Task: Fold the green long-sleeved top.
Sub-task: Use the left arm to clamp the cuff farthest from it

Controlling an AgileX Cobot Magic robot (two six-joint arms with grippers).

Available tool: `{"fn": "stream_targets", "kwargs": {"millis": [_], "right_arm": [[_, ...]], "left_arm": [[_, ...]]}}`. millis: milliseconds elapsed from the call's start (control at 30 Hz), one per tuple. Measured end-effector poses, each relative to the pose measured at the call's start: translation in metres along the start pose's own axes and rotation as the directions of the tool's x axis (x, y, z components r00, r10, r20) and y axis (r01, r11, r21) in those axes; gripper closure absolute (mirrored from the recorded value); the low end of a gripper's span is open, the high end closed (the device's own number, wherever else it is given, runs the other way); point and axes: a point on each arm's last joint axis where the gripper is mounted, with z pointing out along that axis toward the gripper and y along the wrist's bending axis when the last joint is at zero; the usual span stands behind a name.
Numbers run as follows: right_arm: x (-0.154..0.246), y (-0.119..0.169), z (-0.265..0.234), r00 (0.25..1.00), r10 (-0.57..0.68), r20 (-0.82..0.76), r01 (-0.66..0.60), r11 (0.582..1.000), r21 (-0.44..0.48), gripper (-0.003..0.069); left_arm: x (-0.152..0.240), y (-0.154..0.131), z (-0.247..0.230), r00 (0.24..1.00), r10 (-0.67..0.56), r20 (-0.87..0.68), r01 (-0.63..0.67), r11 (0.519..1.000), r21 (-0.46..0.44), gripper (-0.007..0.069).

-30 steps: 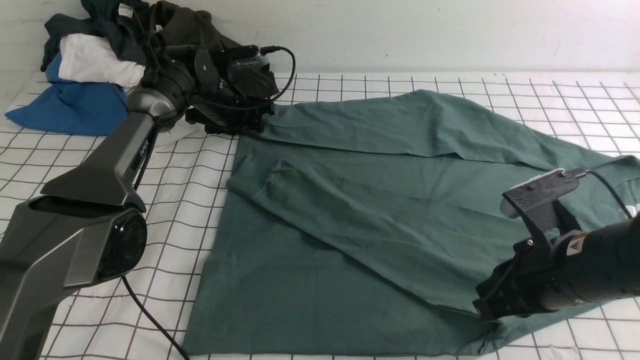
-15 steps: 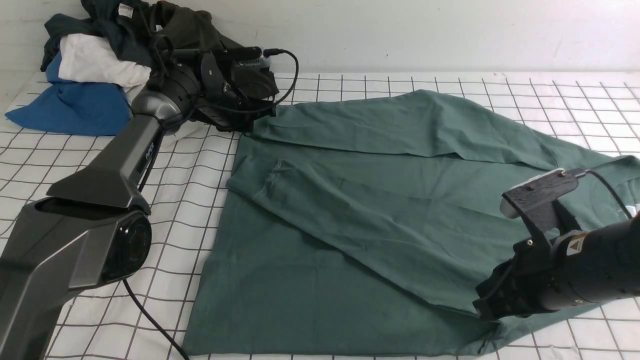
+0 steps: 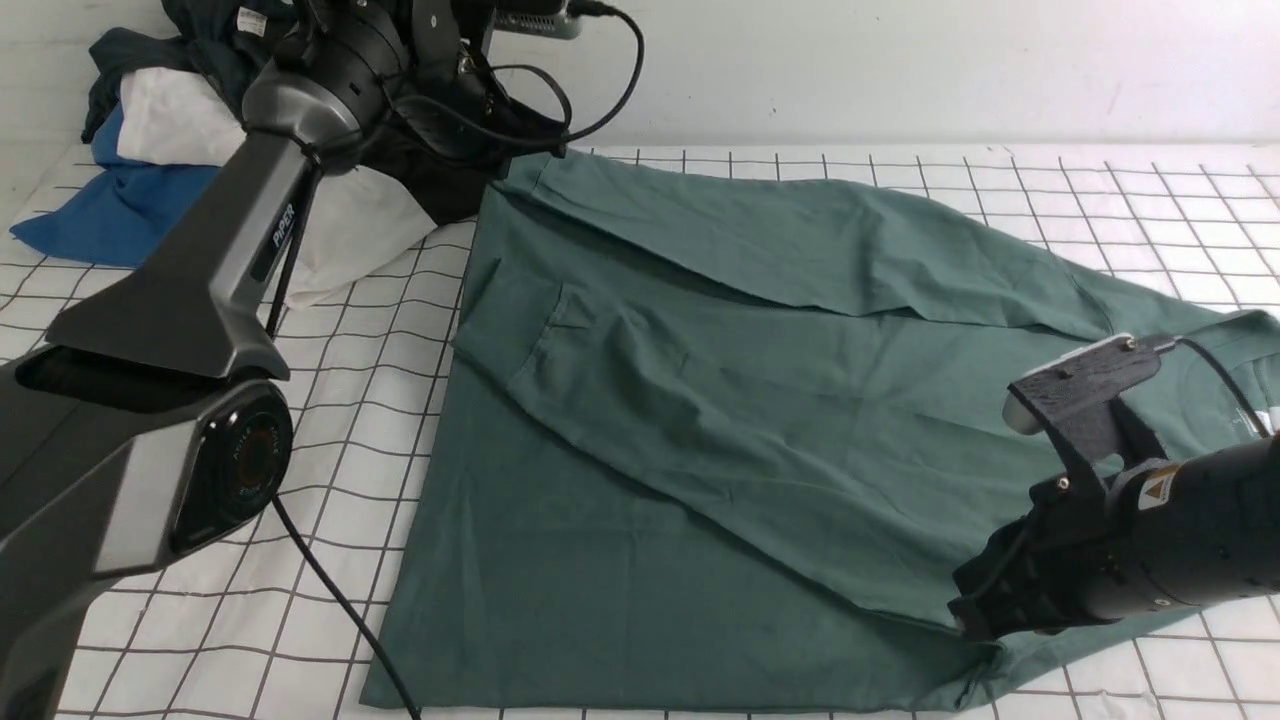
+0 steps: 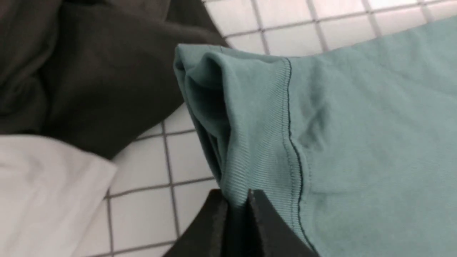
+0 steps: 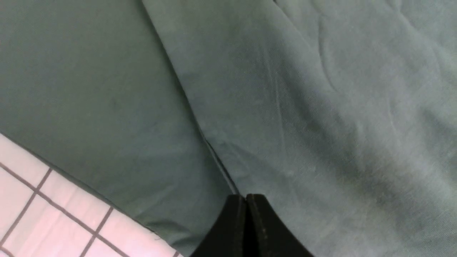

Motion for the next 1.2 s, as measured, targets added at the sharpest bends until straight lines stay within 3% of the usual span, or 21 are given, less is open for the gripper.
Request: {"fn": "stream_targets", "kwargs": {"millis": [133, 233, 267, 400, 467, 767, 900, 1000, 1067, 1200], "right_arm": [[0.000, 0.000, 0.000, 1.000, 0.000, 0.000, 0.000, 1.000, 0.000, 0.0673], [0.000, 0.000, 0.000, 1.000, 0.000, 0.000, 0.000, 1.000, 0.000, 0.0673], [0.000, 0.000, 0.000, 1.000, 0.000, 0.000, 0.000, 1.000, 0.000, 0.0673], [0.000, 0.000, 0.000, 1.000, -0.001, -0.001, 0.001, 1.000, 0.001, 0.0673], [0.000, 0.000, 0.002, 1.000, 0.000, -0.007, 0.000, 1.000, 0.000, 0.0673], [0.001, -0.001, 0.006, 1.000, 0.003, -0.021, -0.003, 1.000, -0.001, 0.0673], [0.001, -0.001, 0.006, 1.000, 0.002, -0.021, -0.002, 1.000, -0.001, 0.0673], [0.001, -0.001, 0.006, 1.000, 0.002, -0.021, -0.002, 1.000, -0.001, 0.0673], [0.001, -0.001, 0.006, 1.000, 0.002, -0.021, -0.002, 1.000, -0.001, 0.0673], [0.001, -0.001, 0.006, 1.000, 0.002, -0.021, -0.002, 1.000, -0.001, 0.0673]], "left_arm": [[0.018, 0.004, 0.030, 0.998, -0.008, -0.056, 0.008, 1.000, -0.004, 0.0571], [0.022, 0.003, 0.040, 0.999, -0.015, -0.046, 0.016, 1.000, 0.008, 0.0464], [0.021, 0.003, 0.040, 0.999, -0.015, -0.044, 0.015, 1.000, 0.010, 0.0464], [0.018, 0.002, 0.039, 1.000, -0.021, -0.012, 0.021, 1.000, 0.018, 0.0302], [0.018, 0.002, 0.039, 1.000, -0.021, -0.012, 0.021, 1.000, 0.018, 0.0264], [0.020, 0.006, 0.045, 0.999, -0.044, 0.004, 0.044, 0.999, 0.000, 0.0251], [0.029, 0.026, 0.054, 0.984, -0.175, -0.039, 0.175, 0.984, -0.023, 0.0251], [0.033, 0.043, 0.056, 0.942, -0.326, -0.077, 0.329, 0.944, 0.020, 0.0251], [0.033, 0.048, 0.056, 0.928, -0.363, -0.082, 0.367, 0.929, 0.045, 0.0251], [0.036, 0.058, 0.060, 0.863, -0.489, -0.127, 0.504, 0.850, 0.152, 0.0267]]}}
